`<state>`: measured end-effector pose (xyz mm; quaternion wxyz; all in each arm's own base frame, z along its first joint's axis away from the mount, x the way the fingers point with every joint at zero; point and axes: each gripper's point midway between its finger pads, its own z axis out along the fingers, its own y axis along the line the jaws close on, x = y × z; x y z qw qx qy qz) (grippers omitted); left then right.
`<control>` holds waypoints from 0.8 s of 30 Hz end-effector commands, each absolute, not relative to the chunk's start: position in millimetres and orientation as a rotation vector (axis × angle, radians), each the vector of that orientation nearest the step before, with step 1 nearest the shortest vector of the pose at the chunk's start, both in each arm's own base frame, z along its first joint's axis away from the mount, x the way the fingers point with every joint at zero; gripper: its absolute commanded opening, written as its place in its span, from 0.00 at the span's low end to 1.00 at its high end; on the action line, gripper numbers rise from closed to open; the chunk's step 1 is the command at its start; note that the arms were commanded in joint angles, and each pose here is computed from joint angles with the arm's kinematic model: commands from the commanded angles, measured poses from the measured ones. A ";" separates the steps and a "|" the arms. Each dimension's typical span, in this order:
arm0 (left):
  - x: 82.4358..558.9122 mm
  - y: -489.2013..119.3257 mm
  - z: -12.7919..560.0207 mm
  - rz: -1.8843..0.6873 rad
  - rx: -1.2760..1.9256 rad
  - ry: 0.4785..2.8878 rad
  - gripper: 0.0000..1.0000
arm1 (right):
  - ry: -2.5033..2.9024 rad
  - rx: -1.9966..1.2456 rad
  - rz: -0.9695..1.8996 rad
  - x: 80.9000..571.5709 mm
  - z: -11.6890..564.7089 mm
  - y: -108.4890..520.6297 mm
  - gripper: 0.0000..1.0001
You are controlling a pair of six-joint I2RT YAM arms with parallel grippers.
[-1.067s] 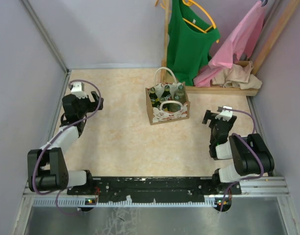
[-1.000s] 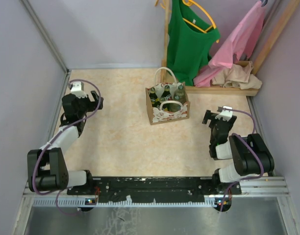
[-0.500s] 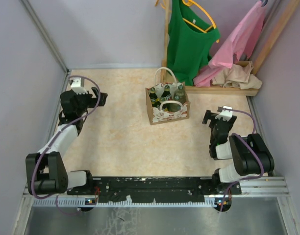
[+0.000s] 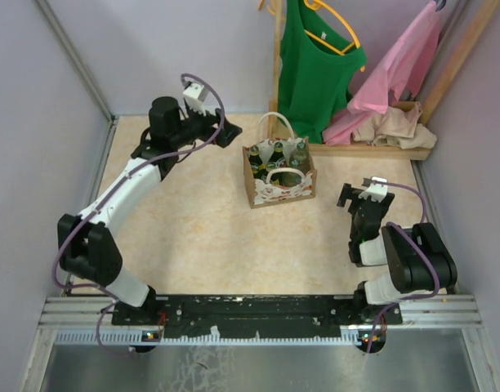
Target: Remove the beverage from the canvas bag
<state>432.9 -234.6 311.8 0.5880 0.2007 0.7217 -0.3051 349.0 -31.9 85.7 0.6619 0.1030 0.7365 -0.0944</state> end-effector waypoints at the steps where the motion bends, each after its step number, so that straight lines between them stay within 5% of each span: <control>1: 427.7 -267.2 292.6 -0.785 0.580 1.774 1.00 | 1.584 0.249 -0.197 357.3 109.3 -32.1 0.99; 12: 413.2 -310.2 278.3 -0.879 0.676 1.743 1.00 | 1.584 0.249 -0.197 357.4 109.3 -32.0 0.99; 19: 421.5 -312.3 266.6 -0.661 0.708 1.732 0.98 | 1.583 0.250 -0.198 357.3 109.3 -32.2 0.99; 24: 436.2 -313.2 255.3 -0.506 0.721 1.722 0.75 | 1.584 0.249 -0.198 357.3 109.0 -32.1 0.99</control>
